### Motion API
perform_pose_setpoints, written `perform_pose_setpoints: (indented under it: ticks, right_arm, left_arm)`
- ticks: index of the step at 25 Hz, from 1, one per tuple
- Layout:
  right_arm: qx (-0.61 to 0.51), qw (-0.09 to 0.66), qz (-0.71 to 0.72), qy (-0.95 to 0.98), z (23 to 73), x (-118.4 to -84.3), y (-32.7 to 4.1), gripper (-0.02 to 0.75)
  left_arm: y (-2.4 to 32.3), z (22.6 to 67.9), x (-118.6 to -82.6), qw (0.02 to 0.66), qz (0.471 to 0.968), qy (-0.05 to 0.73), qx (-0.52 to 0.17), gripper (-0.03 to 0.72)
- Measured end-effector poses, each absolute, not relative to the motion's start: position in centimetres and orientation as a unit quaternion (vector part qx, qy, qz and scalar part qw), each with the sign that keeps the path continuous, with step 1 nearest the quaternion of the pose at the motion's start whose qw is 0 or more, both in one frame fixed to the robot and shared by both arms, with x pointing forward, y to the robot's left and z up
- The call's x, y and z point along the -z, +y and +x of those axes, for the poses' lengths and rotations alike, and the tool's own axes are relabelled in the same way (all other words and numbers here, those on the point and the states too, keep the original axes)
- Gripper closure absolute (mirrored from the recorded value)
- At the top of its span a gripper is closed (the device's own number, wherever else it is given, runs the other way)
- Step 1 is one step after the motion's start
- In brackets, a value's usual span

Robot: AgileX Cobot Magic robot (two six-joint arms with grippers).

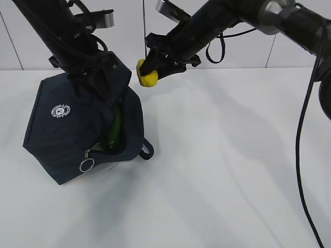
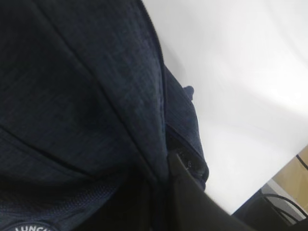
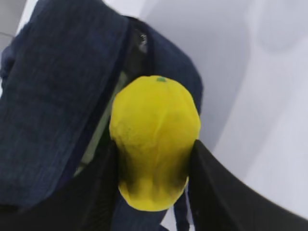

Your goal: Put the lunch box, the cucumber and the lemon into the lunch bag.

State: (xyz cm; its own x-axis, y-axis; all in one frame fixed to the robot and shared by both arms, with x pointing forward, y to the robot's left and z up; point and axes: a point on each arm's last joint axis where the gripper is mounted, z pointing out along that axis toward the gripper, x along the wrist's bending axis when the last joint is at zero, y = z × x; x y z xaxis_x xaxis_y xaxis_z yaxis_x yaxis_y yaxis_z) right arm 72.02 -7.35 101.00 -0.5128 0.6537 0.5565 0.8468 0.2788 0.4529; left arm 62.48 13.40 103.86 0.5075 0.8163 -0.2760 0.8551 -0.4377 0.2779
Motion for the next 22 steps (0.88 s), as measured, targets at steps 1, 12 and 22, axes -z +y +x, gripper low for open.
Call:
perform_pose_setpoints:
  ticks: [1, 12, 22]
  right_arm:
    - [0.37, 0.141, -0.472, -0.788, 71.9, -100.8, -7.2, 0.408]
    - [0.414, 0.257, -0.433, -0.758, 70.6, -97.0, -6.0, 0.411]
    - [0.466, 0.312, -0.422, -0.712, 69.9, -95.4, -5.5, 0.398]
  left_arm:
    - [13.4, 62.5, -104.1, 0.197, 0.845, 0.494, 0.047, 0.671]
    - [13.5, 62.4, -104.5, 0.201, 0.839, 0.504, 0.044, 0.671]
    - [13.6, 62.4, -104.5, 0.197, 0.839, 0.505, 0.04, 0.671]
